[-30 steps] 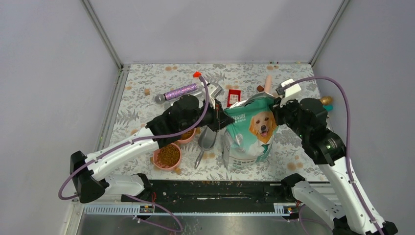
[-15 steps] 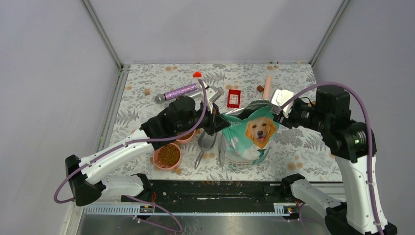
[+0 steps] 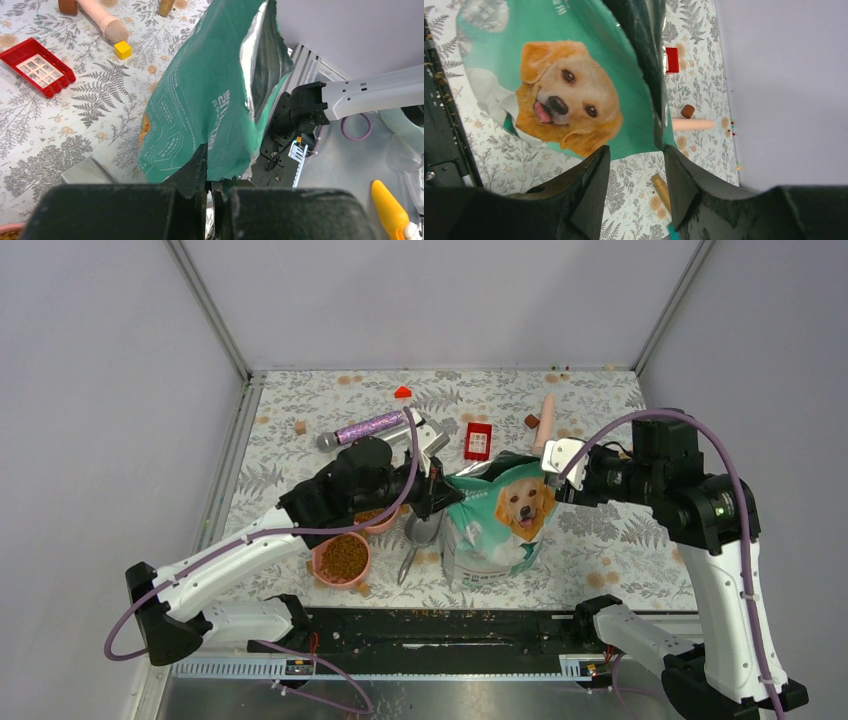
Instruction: Serve the pet food
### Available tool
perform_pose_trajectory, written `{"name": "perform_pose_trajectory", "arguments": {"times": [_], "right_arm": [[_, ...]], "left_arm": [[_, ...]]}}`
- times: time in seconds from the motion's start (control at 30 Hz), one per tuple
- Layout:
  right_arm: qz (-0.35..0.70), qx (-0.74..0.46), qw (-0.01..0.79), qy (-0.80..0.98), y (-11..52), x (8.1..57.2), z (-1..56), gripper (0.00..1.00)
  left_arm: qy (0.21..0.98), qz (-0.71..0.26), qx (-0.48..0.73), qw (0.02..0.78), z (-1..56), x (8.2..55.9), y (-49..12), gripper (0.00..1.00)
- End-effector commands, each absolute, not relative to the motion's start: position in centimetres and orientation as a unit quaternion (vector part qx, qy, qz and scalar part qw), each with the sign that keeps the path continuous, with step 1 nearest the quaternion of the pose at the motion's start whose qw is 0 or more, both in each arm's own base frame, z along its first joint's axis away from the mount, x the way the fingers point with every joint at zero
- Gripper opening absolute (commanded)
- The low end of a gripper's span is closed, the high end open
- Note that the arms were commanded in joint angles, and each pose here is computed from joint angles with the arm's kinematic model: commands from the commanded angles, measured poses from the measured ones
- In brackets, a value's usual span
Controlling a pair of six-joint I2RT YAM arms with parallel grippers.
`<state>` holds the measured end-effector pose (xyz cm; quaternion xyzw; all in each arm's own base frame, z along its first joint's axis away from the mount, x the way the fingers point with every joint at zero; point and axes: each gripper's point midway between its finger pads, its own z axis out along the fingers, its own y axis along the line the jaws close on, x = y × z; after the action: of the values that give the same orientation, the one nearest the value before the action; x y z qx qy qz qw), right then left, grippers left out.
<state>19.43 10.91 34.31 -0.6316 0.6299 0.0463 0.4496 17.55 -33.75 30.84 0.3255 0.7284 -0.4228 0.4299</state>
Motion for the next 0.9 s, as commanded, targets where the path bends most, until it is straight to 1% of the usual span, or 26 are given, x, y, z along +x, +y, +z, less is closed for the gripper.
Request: {"name": "perform_pose_trajectory", "arguments": {"times": [0.0, 0.07, 0.17, 0.23, 0.3, 0.37, 0.47, 0.57, 0.6, 0.63, 0.67, 0.7, 0.77, 0.87], "right_arm": [[0.023, -0.618, 0.447, 0.647, 10.7, 22.2, 34.2, 0.52], [0.020, -0.620, 0.445, 0.647, 10.7, 22.7, 34.1, 0.52], [0.015, -0.613, 0.457, 0.644, 10.9, 23.5, 34.4, 0.52], [0.020, -0.609, 0.472, 0.637, 11.4, 24.0, 34.5, 0.53], [0.030, -0.606, 0.486, 0.629, 12.1, 24.2, 34.5, 0.56], [0.030, -0.598, 0.492, 0.632, 12.1, 24.4, 34.6, 0.58], [0.027, -0.591, 0.489, 0.641, 12.0, 24.9, 34.4, 0.59], [0.011, -0.575, 0.492, 0.653, 11.5, 25.7, 34.5, 0.60], [0.009, -0.571, 0.494, 0.655, 11.4, 25.8, 34.6, 0.64], [0.006, -0.568, 0.496, 0.656, 11.3, 25.8, 34.7, 0.70], [0.006, -0.566, 0.499, 0.657, 11.3, 25.8, 34.9, 0.83], [0.006, -0.561, 0.503, 0.657, 11.3, 25.8, 35.1, 0.88], [0.008, -0.554, 0.513, 0.656, 11.3, 25.6, 35.7, 0.91], [0.020, -0.562, 0.516, 0.646, 11.6, 24.6, 35.7, 0.92]], "left_arm": [[0.670, -0.439, 0.335, 0.496, 36.4, 17.5, -32.8, 0.03], [0.673, -0.428, 0.331, 0.504, 36.6, 18.0, -32.7, 0.20], [0.671, -0.412, 0.336, 0.517, 37.3, 18.6, -32.6, 0.37], [0.672, -0.396, 0.337, 0.527, 37.6, 19.3, -32.6, 0.44], [0.676, -0.384, 0.344, 0.527, 37.4, 19.7, -32.7, 0.52], [0.673, -0.375, 0.360, 0.527, 37.1, 19.9, -33.0, 0.56], [0.667, -0.359, 0.377, 0.533, 36.8, 20.6, -33.5, 0.60], [0.665, -0.334, 0.399, 0.536, 36.0, 21.4, -33.7, 0.61], [0.663, -0.326, 0.407, 0.537, 35.7, 21.6, -33.7, 0.61], [0.663, -0.320, 0.413, 0.536, 35.3, 21.9, -33.6, 0.61], [0.663, -0.320, 0.419, 0.531, 35.0, 21.9, -33.6, 0.61], [0.661, -0.324, 0.428, 0.524, 34.7, 21.7, -33.7, 0.61], [0.653, -0.336, 0.448, 0.510, 34.2, 21.0, -33.9, 0.61], [0.633, -0.358, 0.474, 0.495, 34.1, 19.6, -34.3, 0.59]]}}
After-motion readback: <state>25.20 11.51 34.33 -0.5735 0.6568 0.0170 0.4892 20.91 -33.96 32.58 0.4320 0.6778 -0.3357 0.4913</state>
